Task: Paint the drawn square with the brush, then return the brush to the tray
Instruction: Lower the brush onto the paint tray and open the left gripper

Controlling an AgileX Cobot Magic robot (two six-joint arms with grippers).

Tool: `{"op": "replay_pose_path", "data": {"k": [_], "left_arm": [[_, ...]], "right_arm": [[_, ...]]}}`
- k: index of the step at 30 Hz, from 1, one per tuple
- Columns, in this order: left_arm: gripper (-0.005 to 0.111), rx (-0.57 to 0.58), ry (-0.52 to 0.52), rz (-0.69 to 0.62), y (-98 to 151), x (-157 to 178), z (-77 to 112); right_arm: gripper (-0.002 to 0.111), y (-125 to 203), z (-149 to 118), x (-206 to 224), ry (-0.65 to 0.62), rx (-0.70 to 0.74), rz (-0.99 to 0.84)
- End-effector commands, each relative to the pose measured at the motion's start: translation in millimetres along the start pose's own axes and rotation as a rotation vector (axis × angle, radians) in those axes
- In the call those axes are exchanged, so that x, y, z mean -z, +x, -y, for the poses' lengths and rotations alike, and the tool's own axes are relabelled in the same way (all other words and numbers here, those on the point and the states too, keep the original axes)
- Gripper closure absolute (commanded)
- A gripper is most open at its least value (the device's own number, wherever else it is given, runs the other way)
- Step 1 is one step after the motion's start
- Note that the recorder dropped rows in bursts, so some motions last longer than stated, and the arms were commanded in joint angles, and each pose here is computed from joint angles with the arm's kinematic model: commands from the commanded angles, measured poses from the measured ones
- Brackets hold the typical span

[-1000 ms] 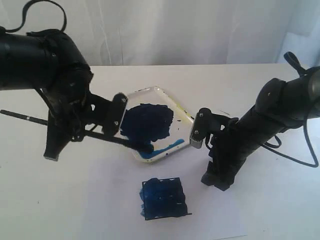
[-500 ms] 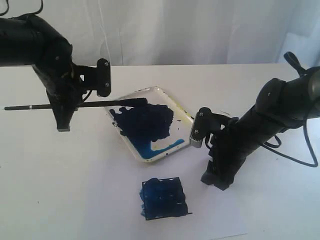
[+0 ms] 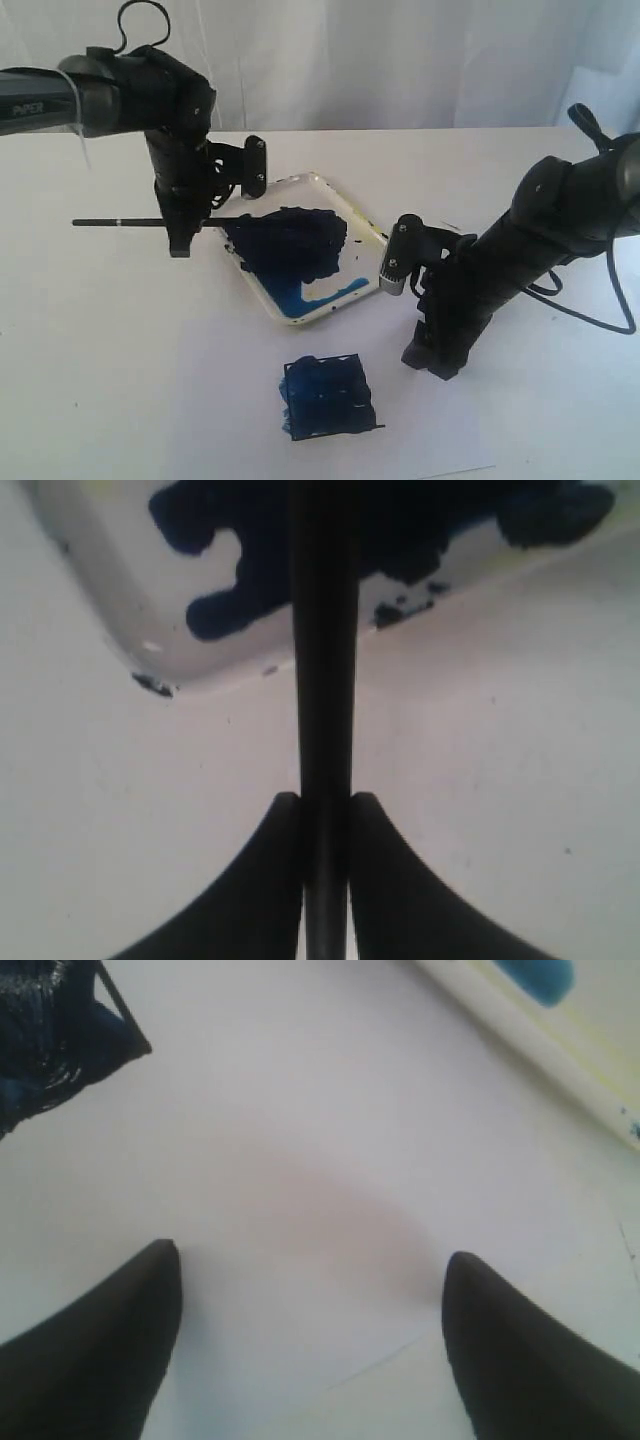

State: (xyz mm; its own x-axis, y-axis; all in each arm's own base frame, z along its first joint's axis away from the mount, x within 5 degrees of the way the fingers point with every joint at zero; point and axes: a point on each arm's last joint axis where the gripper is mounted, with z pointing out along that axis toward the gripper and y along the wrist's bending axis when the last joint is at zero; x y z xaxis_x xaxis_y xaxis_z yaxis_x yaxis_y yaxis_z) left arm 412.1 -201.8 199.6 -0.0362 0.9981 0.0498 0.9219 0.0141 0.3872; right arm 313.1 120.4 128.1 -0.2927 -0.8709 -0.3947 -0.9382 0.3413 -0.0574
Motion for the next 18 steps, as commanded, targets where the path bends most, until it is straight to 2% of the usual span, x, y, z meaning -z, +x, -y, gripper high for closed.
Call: {"op": "replay_pose_path", "data": {"k": [1,11,18], "left_arm": [[0.107,-0.005,0.021,0.015,-7.3,-11.9,-4.3],[0.107,-0.030,0.051,-0.013,-11.6,-41.5,0.8],[0.107,-0.039,0.027,0.001,-14.4,-49.7,0.1]], "right_arm": [[0.040,2.4,1.2,-3.3,0.016,0.012,-0.013],[0.040,2.7,1.0,-4.0,0.012,0.011,-0.015],[0.040,6.7,0.5,-13.1,-0.008,-0.002,-0.032]]}}
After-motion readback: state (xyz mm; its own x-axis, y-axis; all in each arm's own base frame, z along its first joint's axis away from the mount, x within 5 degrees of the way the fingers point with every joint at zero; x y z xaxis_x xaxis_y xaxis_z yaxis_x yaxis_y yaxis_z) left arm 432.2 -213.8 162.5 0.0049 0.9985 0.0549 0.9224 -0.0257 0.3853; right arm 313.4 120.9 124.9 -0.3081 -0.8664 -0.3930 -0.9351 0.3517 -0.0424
